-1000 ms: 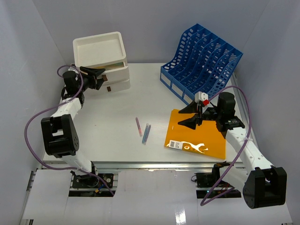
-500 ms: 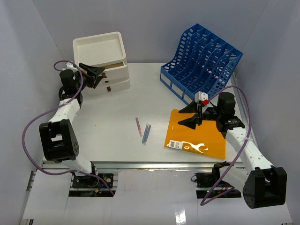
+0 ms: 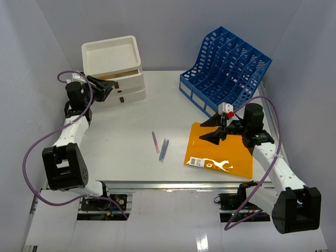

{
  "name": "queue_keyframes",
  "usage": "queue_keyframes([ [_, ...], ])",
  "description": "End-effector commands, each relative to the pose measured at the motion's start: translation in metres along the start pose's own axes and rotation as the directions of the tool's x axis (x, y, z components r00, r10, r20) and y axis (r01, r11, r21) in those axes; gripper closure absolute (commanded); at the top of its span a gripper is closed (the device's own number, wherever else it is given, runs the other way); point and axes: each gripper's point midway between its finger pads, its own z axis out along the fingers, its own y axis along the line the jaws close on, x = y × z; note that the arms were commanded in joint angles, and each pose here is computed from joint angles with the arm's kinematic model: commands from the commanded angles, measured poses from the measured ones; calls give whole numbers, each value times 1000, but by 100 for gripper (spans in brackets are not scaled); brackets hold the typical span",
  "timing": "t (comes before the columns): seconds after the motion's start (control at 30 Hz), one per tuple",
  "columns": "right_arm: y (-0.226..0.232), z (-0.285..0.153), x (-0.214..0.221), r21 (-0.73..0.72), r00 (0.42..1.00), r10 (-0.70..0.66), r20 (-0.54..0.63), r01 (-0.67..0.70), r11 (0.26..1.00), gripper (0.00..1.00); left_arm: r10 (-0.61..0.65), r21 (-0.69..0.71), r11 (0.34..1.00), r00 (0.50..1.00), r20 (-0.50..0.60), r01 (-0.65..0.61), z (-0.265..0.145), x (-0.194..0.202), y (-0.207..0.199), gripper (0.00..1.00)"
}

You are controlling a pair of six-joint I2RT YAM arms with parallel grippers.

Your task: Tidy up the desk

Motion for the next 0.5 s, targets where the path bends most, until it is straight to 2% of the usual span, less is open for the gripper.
queue_keyframes([
  [0.0,-1,-1,-5,-2,999,-34,9,34,999,36,-34,-60,998,999,10,35,-8,8,19,69],
  [0.07,-1,-1,-5,-4,999,-31,8,31,1000,36,-75,-74,995,997,-7,74,-6,16,30,78],
  [0.13,-1,-1,-4,-4,999,-31,6,31,1000,36,-104,-70,992,995,-13,102,-3,19,34,79],
  [0.33,-3,-1,-3,2,999,-32,2,32,999,36,-193,-76,978,981,-11,192,20,14,44,79],
  [0.47,-3,-1,-3,5,999,-33,1,33,999,36,-207,-67,976,978,0,207,35,2,39,75],
])
